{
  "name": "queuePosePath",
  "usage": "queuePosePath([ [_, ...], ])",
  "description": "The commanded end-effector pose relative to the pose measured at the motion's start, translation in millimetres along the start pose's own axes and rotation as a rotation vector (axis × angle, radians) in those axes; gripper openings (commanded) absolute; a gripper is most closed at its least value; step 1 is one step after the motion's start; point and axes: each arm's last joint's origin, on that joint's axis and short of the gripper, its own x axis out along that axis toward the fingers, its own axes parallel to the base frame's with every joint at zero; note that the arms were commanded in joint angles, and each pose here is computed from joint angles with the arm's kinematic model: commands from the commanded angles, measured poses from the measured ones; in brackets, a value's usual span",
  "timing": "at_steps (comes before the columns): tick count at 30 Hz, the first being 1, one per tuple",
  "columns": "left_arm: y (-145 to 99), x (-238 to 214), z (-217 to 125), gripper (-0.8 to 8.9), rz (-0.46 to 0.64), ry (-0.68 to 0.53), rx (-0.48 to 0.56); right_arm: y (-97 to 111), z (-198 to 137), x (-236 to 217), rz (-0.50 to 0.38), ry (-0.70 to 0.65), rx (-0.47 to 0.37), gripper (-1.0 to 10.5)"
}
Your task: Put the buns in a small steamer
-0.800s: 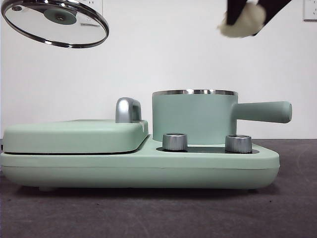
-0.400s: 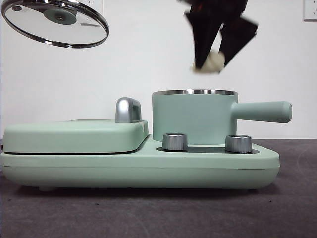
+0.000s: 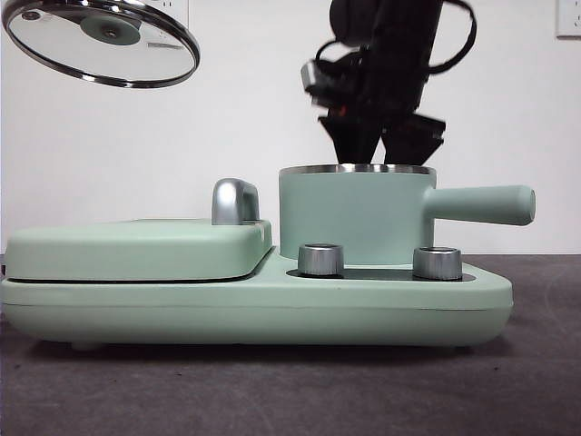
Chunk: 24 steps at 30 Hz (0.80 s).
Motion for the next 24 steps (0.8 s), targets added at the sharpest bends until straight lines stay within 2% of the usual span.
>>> queuePosePath([
  [1,-1,-3,8,0.10,-0.002,-0.046,0.017,1,7,7,-0.021,-0.004,-0.015,2.4],
  [3,-1,-3,8,0.10,-0.002,-0.046,0.017,0,8,9,-0.027,-0.015,-0.020,2.6],
  [6,-1,-3,8,0.10,-0.002,-0.046,0.017,1,9,7,-0.028,-0.032,-0.021,4.0],
  [12,-1,-3,8,0.10,-0.002,-0.046,0.017,6,11,-31,-0.034,-0.084,-0.028,4.0],
  [16,-1,-3,8,0.10,-0.002,-0.045,0.017,17,-2,-85,-0.064,-0.223,-0.039,4.0],
  [18,-1,-3,8,0.10,-0.002,-0.044,0.017,28,-11,-114,-0.073,-0.362,-0.066,3.5],
  [21,-1,-3,8,0.10,-0.002,-0.039,0.015,46,-44,-146,-0.097,-0.601,-0.105,3.4],
  [24,-1,-2,8,0.10,-0.002,-0.038,0.015,54,-85,-152,-0.073,-0.733,-0.136,3.4],
])
